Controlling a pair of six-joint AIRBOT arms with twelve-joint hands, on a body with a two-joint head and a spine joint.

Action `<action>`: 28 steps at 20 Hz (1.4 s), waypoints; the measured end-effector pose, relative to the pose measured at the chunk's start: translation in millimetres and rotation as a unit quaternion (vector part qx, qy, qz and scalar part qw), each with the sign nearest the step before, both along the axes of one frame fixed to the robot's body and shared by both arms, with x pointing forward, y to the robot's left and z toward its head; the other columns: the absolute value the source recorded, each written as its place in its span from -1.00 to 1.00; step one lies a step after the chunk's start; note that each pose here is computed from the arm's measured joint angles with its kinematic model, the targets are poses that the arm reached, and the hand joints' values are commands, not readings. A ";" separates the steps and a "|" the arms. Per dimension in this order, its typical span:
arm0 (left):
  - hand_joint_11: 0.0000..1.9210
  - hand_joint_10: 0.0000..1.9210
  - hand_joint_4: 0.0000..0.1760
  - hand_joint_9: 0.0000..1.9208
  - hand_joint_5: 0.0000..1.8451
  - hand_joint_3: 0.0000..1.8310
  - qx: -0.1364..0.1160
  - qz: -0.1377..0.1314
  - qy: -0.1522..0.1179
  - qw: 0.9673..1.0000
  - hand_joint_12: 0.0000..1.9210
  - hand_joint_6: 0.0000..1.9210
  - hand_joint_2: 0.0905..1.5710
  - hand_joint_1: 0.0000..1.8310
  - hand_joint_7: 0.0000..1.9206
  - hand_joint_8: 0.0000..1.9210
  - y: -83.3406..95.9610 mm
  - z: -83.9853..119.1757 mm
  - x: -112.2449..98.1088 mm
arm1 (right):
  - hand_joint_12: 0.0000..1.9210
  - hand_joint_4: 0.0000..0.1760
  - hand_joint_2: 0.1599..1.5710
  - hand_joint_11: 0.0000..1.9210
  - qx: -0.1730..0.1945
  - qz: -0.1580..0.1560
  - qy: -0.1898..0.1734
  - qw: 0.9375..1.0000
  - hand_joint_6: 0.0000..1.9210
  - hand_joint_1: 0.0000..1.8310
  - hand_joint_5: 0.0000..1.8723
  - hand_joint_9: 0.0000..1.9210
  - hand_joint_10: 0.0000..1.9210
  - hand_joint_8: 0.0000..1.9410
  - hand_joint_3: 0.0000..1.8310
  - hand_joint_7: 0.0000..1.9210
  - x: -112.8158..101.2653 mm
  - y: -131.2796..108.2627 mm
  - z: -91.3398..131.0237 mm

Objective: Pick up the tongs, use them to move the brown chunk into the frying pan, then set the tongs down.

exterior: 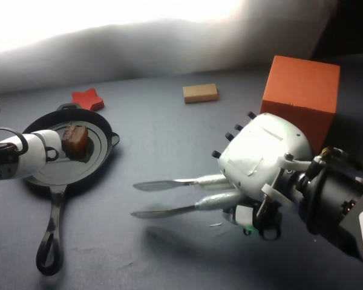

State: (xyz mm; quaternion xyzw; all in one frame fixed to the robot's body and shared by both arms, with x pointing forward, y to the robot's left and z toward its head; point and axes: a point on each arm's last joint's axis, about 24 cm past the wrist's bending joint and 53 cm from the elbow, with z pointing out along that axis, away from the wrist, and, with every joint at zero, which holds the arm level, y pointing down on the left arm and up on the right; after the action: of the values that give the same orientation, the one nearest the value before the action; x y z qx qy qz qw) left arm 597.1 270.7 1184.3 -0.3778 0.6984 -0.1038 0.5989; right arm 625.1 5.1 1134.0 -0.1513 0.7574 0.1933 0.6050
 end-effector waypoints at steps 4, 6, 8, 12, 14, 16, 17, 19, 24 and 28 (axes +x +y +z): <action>-1.00 -1.00 -1.00 -0.95 -0.92 -1.00 0.000 0.000 0.000 1.000 -0.81 -1.00 0.61 -0.98 -0.92 -1.00 0.1 0.0 0.0 | 0.56 -1.00 0.52 -0.79 -0.012 0.007 -0.004 1.000 -0.62 -0.65 -0.46 -0.46 -0.30 -0.86 -1.00 -0.28 -3.0 -0.8 -5.7; -1.00 -1.00 -1.00 -0.95 -0.91 -1.00 0.000 0.001 0.000 1.000 -0.81 -1.00 0.61 -0.98 -0.92 -1.00 0.2 0.2 -0.4 | 0.53 -1.00 0.48 -0.89 -0.015 0.007 -0.005 1.000 -0.71 -0.72 -0.55 -0.52 -0.39 -0.94 -1.00 -0.36 -3.7 -3.1 -5.5; -1.00 -1.00 -1.00 -0.95 -0.92 -1.00 0.000 0.001 0.000 1.000 -0.81 -1.00 0.61 -1.00 -0.92 -1.00 0.0 0.0 -0.6 | 0.44 -1.00 0.44 -0.99 -0.018 0.005 -0.005 1.000 -0.86 -0.77 -0.62 -0.60 -0.59 -1.00 -1.00 -0.48 -4.6 -7.1 -5.8; -1.00 -1.00 -1.00 -0.95 -0.91 -1.00 0.000 0.001 0.000 1.000 -0.83 -1.00 0.61 -0.98 -0.93 -1.00 0.2 -0.1 -0.7 | 0.08 -1.00 0.36 -1.00 -0.024 0.009 -0.003 1.000 -0.99 -0.84 -0.75 -0.74 -0.85 -1.00 -1.00 -0.66 -12.2 -11.3 -5.8; -1.00 -1.00 -1.00 -0.96 -0.93 -1.00 0.000 0.001 0.000 1.000 -0.84 -1.00 0.61 -0.98 -0.93 -1.00 0.2 -0.1 -0.7 | -0.05 -1.00 0.33 -1.00 -0.026 0.013 -0.006 1.000 -1.00 -0.86 -0.80 -0.77 -0.89 -1.00 -1.00 -0.70 -16.7 -11.5 -2.5; -1.00 -1.00 -1.00 -0.95 -0.92 -1.00 -0.001 0.001 0.001 1.000 -0.82 -1.00 0.61 -0.98 -0.92 -1.00 0.2 -0.3 -0.7 | -0.07 -1.00 0.31 -1.00 -0.028 0.017 -0.005 0.999 -1.00 -0.88 -0.79 -0.78 -0.90 -1.00 -1.00 -0.70 -21.4 -12.2 -2.4; -1.00 -1.00 -1.00 -0.96 -0.92 -1.00 -0.001 0.001 0.001 1.000 -0.83 -1.00 0.61 -0.99 -0.93 -1.00 0.2 -0.3 -0.7 | -0.07 -1.00 0.30 -1.00 -0.030 0.018 -0.005 0.999 -1.00 -0.90 -0.79 -0.77 -0.91 -1.00 -1.00 -0.70 -23.4 -13.3 -3.1; -1.00 -1.00 -1.00 -0.95 -0.91 -1.00 -0.001 0.001 0.001 1.000 -0.85 -0.99 0.60 -0.96 -0.92 -1.00 0.2 -0.3 -0.7 | -0.05 -1.00 0.30 -1.00 -0.030 0.017 -0.002 0.999 -0.99 -0.88 -0.78 -0.75 -0.91 -0.99 -1.00 -0.69 -26.3 -16.0 -1.7; -1.00 -1.00 -1.00 -0.97 -0.91 -1.00 -0.003 0.002 0.000 1.000 -0.84 -1.00 0.60 -0.96 -0.93 -1.00 0.3 -0.4 -0.8 | 0.24 -1.00 0.30 -1.00 -0.023 0.002 0.032 0.999 -0.96 -0.90 -0.60 -0.58 -0.91 -0.98 -1.00 -0.50 -34.4 -26.9 -4.1; -1.00 -0.99 -1.00 -0.90 -0.88 -1.00 -0.009 0.003 -0.004 1.000 -0.71 -0.99 0.60 -0.99 -0.87 -0.99 -0.7 2.6 0.2 | 0.50 -1.00 0.38 -0.67 -0.014 0.005 0.030 0.999 -0.92 -0.89 -0.22 -0.11 -0.59 -0.94 -1.00 0.00 -38.1 -23.4 6.3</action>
State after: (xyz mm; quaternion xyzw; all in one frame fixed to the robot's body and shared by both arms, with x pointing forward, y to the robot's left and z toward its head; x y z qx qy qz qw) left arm 597.3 270.0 1186.8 -0.3847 0.6940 -0.1097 0.5987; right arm 587.0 -18.3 1140.3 -0.1576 0.7771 0.1903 0.5789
